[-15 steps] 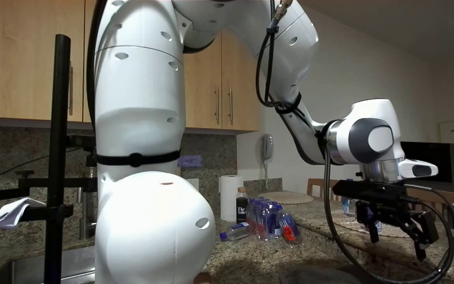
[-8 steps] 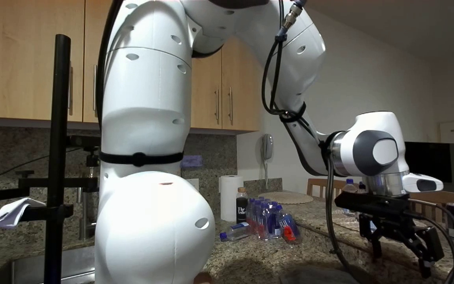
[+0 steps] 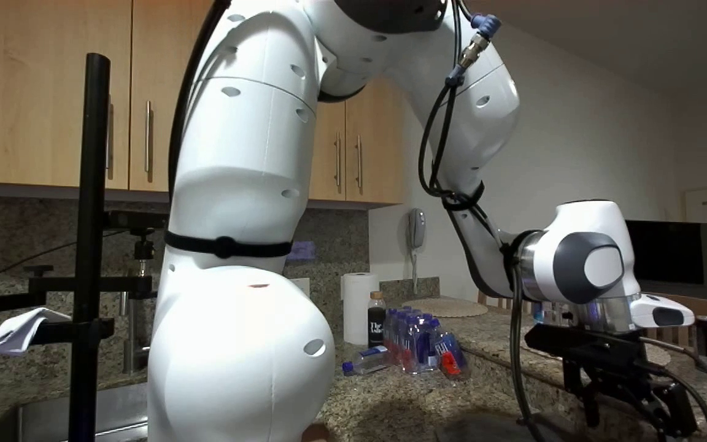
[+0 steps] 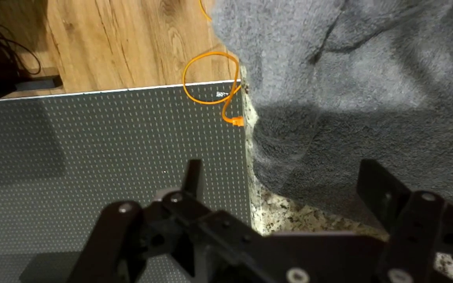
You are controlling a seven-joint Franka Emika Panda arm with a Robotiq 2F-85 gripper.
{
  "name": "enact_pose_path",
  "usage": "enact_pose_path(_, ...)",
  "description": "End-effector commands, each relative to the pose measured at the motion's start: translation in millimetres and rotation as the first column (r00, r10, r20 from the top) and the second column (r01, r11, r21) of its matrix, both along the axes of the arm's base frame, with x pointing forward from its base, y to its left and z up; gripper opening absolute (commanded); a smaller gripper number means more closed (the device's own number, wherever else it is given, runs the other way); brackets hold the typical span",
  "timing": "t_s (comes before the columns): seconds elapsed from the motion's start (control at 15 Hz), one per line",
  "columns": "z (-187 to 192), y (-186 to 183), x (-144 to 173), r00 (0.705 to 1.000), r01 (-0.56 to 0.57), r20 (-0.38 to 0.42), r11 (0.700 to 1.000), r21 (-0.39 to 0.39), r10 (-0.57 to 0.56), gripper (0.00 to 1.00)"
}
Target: Move the towel to the left
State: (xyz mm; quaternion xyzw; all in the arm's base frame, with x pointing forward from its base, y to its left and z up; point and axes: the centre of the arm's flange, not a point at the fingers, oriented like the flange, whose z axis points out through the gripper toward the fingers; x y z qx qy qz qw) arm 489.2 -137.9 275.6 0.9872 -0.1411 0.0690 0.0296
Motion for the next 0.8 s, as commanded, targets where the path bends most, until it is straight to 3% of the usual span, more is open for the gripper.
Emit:
enact_pose_path(0.0, -27, 1, -4, 1.0, 0.008, -0.007, 1.0, -0.005, -0.008, 1.0)
enact_pose_path(0.73, -81, 28, 9, 0.996, 0.017, -0.094, 0.996, 0.085, -0.009, 1.0)
